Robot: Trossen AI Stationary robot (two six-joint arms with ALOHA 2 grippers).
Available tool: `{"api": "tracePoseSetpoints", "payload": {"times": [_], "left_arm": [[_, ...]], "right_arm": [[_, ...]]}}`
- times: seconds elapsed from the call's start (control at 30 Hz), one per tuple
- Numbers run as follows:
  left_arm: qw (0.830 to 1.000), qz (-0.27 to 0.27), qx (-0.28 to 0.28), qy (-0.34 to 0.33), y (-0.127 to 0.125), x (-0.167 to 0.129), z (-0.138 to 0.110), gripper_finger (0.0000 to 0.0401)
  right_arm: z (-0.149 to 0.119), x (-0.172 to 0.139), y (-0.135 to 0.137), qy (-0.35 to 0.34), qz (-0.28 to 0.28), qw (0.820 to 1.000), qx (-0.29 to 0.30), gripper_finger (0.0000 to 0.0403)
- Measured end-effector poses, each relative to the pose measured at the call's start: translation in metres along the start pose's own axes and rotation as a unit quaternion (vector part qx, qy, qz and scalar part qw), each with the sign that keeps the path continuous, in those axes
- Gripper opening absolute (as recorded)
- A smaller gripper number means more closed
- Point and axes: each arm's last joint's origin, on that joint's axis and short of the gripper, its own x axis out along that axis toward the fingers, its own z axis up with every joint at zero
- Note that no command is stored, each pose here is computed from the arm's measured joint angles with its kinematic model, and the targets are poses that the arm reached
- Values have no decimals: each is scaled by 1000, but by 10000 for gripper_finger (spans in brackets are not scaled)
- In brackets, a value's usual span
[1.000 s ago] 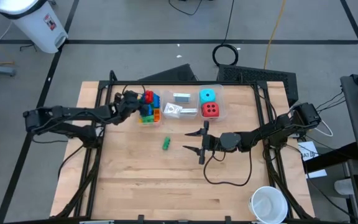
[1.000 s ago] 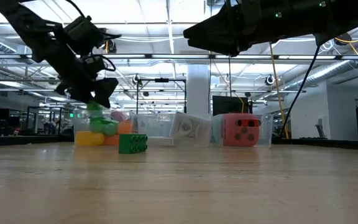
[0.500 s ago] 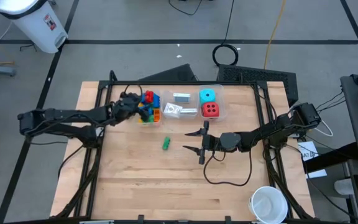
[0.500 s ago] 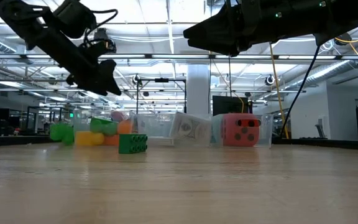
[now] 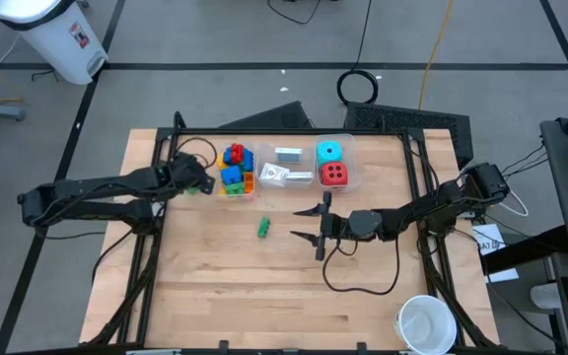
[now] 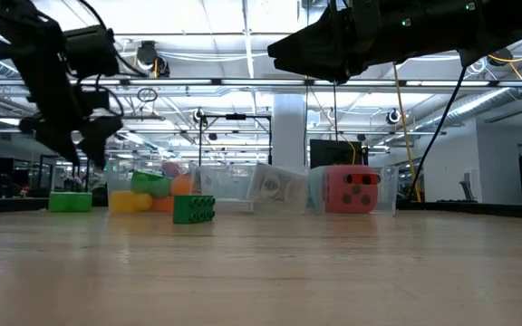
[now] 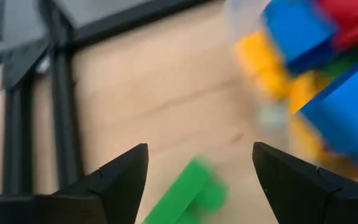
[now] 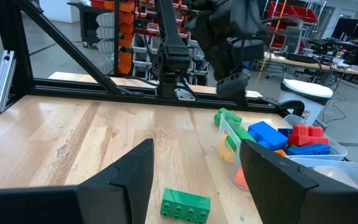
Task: Pick & Place Toys
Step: Put the green game piece into the left transparent bin
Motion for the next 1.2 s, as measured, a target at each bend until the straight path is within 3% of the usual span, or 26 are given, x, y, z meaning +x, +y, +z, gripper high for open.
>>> {"api": "tracePoseSetpoints", "payload": {"times": [0.1, 0.3, 0.53, 0.7, 0.83, 0.97, 1.2], "left_arm": [[999, 8, 12, 51, 6, -1, -9, 283], [992, -51, 9, 111, 2, 0, -14, 296], [994, 19, -6, 109, 4, 10, -15, 337], [988, 56, 10, 143, 4, 25, -17, 335], [983, 70, 31, 167, 3, 37, -19, 319], [979, 43, 50, 191, -1, 47, -20, 289], [976, 31, 47, 211, -4, 52, -21, 191]], "right_arm": [[0, 0, 0, 0, 0, 1000, 0, 208], [0, 0, 0, 0, 0, 1000, 0, 208], [0, 0, 0, -1, 0, 1000, 0, 208], [0, 0, 0, -1, 0, 1000, 0, 208], [0, 0, 0, -1, 0, 1000, 0, 208], [0, 0, 0, -1, 0, 1000, 0, 208], [0, 0, 0, -1, 0, 1000, 0, 208]]}}
